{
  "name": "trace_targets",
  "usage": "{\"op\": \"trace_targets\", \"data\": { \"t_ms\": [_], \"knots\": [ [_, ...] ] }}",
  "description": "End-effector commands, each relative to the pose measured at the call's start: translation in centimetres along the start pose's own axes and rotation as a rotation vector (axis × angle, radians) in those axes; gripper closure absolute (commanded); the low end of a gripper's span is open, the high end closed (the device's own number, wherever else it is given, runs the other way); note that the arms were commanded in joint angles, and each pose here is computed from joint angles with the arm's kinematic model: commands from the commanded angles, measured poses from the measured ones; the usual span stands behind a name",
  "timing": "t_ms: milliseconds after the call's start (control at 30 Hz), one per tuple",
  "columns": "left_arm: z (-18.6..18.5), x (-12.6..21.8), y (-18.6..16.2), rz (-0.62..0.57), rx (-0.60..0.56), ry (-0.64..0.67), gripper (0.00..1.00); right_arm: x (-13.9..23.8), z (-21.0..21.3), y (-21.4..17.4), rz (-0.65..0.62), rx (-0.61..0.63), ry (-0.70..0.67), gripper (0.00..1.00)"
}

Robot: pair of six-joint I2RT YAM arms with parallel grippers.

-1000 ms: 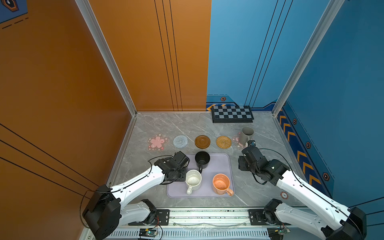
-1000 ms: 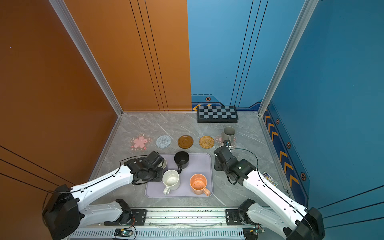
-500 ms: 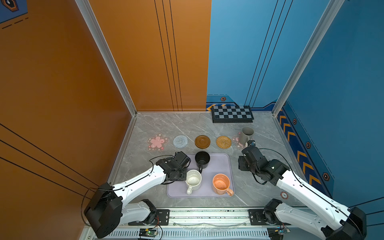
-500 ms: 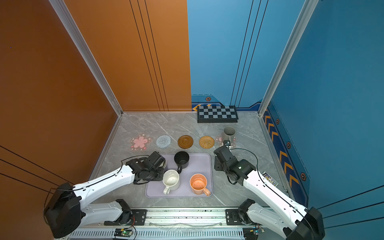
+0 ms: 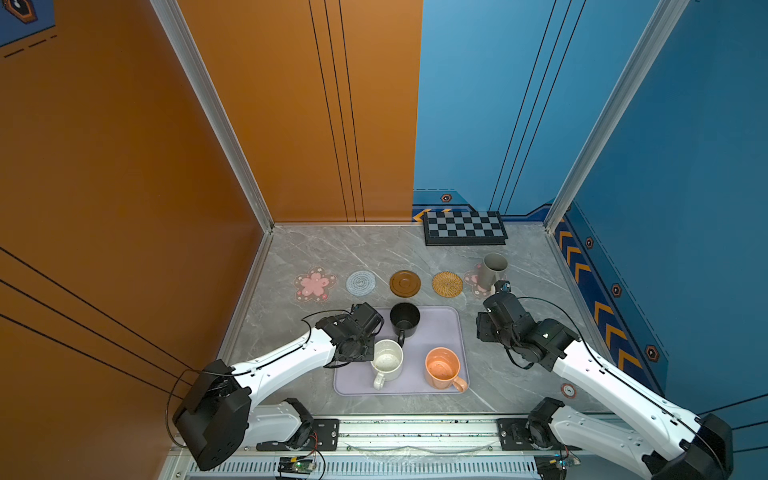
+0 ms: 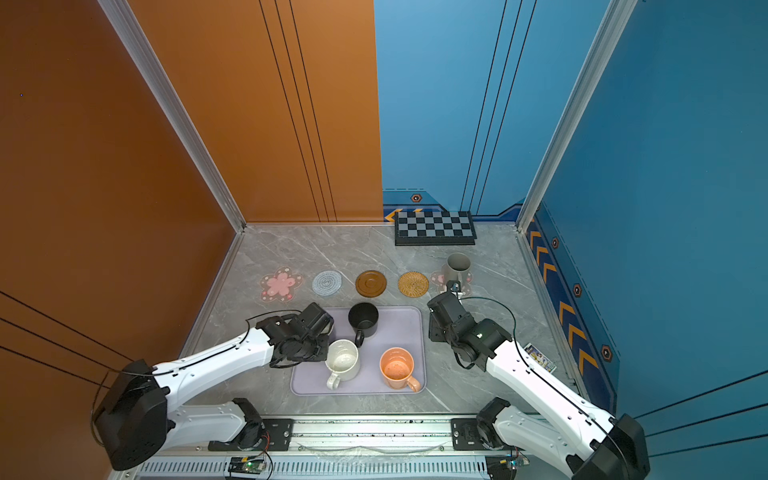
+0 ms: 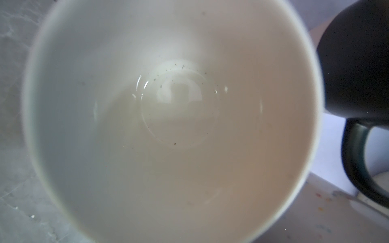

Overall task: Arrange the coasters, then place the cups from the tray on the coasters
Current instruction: 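Close the left gripper on the white mug rim and lift it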

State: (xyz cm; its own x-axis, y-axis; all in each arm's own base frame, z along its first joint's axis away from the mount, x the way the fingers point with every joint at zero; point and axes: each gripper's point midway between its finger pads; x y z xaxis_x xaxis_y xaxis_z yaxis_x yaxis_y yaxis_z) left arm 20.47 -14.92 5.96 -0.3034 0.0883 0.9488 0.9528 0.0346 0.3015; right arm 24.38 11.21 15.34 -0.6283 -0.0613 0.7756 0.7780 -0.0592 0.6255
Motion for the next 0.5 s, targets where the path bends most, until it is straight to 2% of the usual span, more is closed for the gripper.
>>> {"op": "trace_targets", "data": {
  "t_ms": [0,467],
  "knots": [
    [0.7,-0.1,-0.2,-0.011,-0.011,0.033,1.0,-0.2,-0.6,-0.6,0.004,0.028,-0.029,0.37],
    [0.1,1.7,0.3,-0.05,-0.022,-0.03,1.0,-0.2,-0.6,-0.6,0.004,0.029,-0.026,0.37]
  ]
}}
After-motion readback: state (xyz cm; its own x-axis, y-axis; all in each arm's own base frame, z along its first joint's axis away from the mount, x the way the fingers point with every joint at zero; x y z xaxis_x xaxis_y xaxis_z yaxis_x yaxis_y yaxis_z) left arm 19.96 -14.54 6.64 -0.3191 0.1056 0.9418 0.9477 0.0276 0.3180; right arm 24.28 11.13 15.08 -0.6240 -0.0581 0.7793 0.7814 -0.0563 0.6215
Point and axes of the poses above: each gripper's point midway between its finger pads, its own x axis back along the fingers, its own z axis along the line the jaws close on, y = z × x, and after that the axes turned 1 degree about x, right-handed
